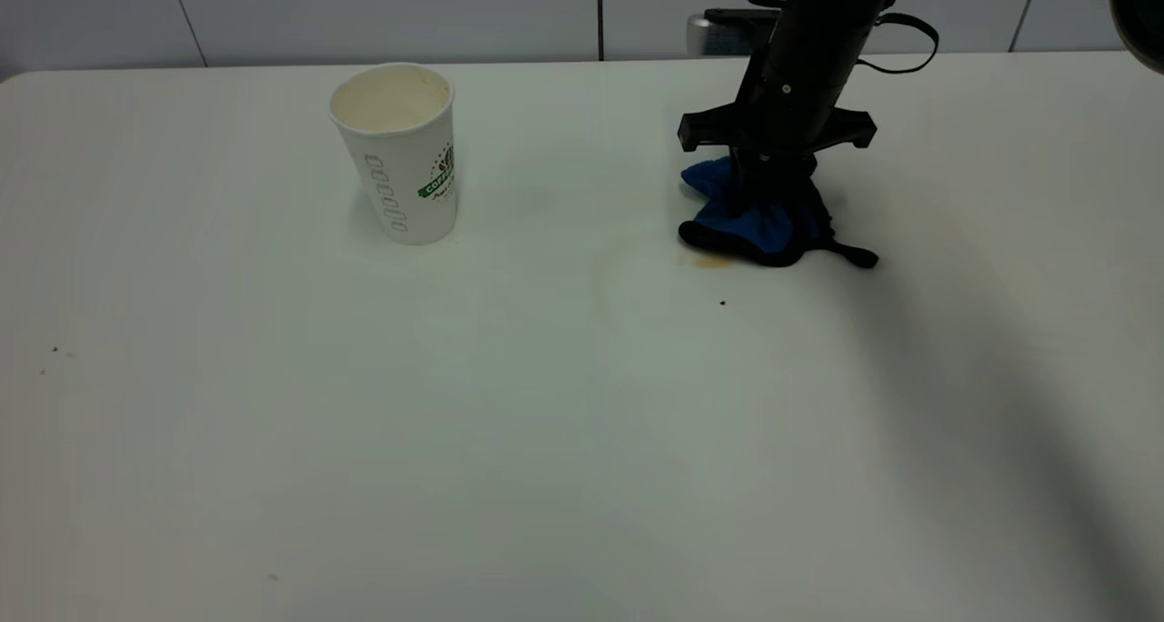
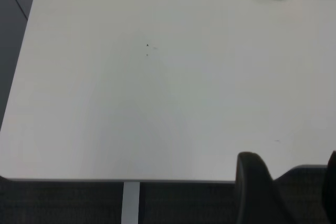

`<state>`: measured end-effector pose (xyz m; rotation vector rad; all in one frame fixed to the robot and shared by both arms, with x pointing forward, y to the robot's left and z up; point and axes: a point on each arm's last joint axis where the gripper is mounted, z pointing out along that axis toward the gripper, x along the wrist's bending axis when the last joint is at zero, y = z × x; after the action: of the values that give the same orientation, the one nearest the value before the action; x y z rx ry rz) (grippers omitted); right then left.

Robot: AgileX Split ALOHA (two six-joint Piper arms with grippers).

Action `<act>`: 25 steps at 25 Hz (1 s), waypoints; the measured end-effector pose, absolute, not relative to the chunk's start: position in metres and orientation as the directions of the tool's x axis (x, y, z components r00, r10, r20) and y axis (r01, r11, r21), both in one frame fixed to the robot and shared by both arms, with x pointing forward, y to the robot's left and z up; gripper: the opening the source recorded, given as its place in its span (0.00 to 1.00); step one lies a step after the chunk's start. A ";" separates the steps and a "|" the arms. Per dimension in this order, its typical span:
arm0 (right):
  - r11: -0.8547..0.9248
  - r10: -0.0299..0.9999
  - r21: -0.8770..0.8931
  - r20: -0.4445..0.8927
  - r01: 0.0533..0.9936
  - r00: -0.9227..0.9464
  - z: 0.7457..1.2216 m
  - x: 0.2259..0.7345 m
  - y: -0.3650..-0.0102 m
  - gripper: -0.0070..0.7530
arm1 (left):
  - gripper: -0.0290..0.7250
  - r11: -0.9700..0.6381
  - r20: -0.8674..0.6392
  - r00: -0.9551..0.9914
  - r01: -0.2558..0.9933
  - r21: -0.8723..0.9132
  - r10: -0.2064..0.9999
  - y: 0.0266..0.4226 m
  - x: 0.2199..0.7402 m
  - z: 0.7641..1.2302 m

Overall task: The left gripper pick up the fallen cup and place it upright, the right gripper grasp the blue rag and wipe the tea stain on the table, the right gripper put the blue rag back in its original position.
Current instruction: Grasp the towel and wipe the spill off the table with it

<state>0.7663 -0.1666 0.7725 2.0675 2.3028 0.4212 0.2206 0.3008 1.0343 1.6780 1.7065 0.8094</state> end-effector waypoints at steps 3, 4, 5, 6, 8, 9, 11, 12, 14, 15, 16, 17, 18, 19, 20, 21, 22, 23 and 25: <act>0.111 0.976 0.158 0.169 0.981 -0.137 0.772 0.759 -0.157 0.13 | 0.50 0.012 -0.003 -0.015 0.630 0.776 1.000 0.301 0.221 1.034; 0.122 0.974 0.145 0.171 0.982 -0.147 0.772 0.756 -0.152 0.13 | 0.50 0.012 -0.003 -0.015 0.630 0.776 1.000 0.301 0.221 1.034; 0.137 0.972 0.135 0.173 0.981 -0.160 0.772 0.753 -0.144 0.13 | 0.50 0.012 -0.003 -0.015 0.630 0.776 1.000 0.301 0.221 1.034; 0.153 0.968 0.129 0.178 0.980 -0.175 0.772 0.750 -0.134 0.13 | 0.50 0.012 -0.003 -0.015 0.630 0.776 1.000 0.301 0.221 1.034; 0.179 0.959 0.129 0.198 0.975 -0.202 0.772 0.743 -0.113 0.13 | 0.50 0.012 -0.003 -0.015 0.630 0.776 1.000 0.301 0.221 1.034; 0.192 0.953 0.135 0.210 0.972 -0.218 0.772 0.739 -0.100 0.13 | 0.50 0.012 -0.003 -0.015 0.630 0.776 1.000 0.301 0.221 1.034; 0.208 0.941 0.171 0.234 0.963 -0.245 0.772 0.733 -0.078 0.14 | 0.50 0.012 -0.003 -0.015 0.630 0.776 1.000 0.301 0.221 1.034; 0.217 0.934 0.197 0.241 0.956 -0.262 0.772 0.731 -0.068 0.14 | 0.50 0.012 -0.003 -0.015 0.630 0.776 1.000 0.301 0.221 1.034; 0.224 0.923 0.255 0.253 0.941 -0.289 0.772 0.730 -0.054 0.14 | 0.50 0.012 -0.003 -0.015 0.630 0.776 1.000 0.301 0.221 1.034; 0.226 0.918 0.289 0.255 0.930 -0.302 0.772 0.731 -0.049 0.14 | 0.50 0.012 -0.003 -0.015 0.630 0.776 1.000 0.301 0.221 1.034; 0.225 0.916 0.314 0.255 0.922 -0.310 0.772 0.733 -0.047 0.14 | 0.50 0.012 -0.003 -0.015 0.630 0.776 1.000 0.301 0.221 1.034; 0.215 0.916 0.337 0.256 0.916 -0.309 0.772 0.735 -0.046 0.14 | 0.50 0.012 -0.003 -0.015 0.630 0.776 1.000 0.301 0.221 1.034; 0.209 0.917 0.361 0.251 0.909 -0.310 0.772 0.737 -0.047 0.14 | 0.50 0.012 -0.003 -0.015 0.630 0.776 1.000 0.301 0.221 1.034; 0.200 0.920 0.383 0.243 0.902 -0.307 0.772 0.741 -0.051 0.14 | 0.50 0.012 -0.003 -0.015 0.630 0.776 1.000 0.301 0.221 1.034; 0.196 0.925 0.399 0.229 0.896 -0.304 0.772 0.745 -0.057 0.14 | 0.50 0.012 -0.003 -0.015 0.630 0.776 1.000 0.301 0.221 1.034; 0.191 0.930 0.412 0.213 0.891 -0.298 0.771 0.750 -0.065 0.14 | 0.50 0.012 -0.003 -0.015 0.630 0.776 1.000 0.301 0.221 1.034; 0.179 0.938 0.415 0.202 0.892 -0.282 0.771 0.754 -0.074 0.14 | 0.50 0.012 -0.003 -0.015 0.630 0.776 1.000 0.301 0.221 1.034; 0.161 0.946 0.413 0.195 0.897 -0.259 0.771 0.759 -0.086 0.15 | 0.50 0.012 -0.003 -0.015 0.630 0.776 1.000 0.301 0.221 1.034; 0.122 0.960 0.391 0.186 0.912 -0.208 0.770 0.766 -0.111 0.15 | 0.50 0.012 -0.003 -0.015 0.630 0.776 1.000 0.301 0.221 1.034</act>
<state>0.7661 -0.1106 0.7695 1.9014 2.2668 0.6522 0.2206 0.3008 1.0343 1.6780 1.7065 0.8094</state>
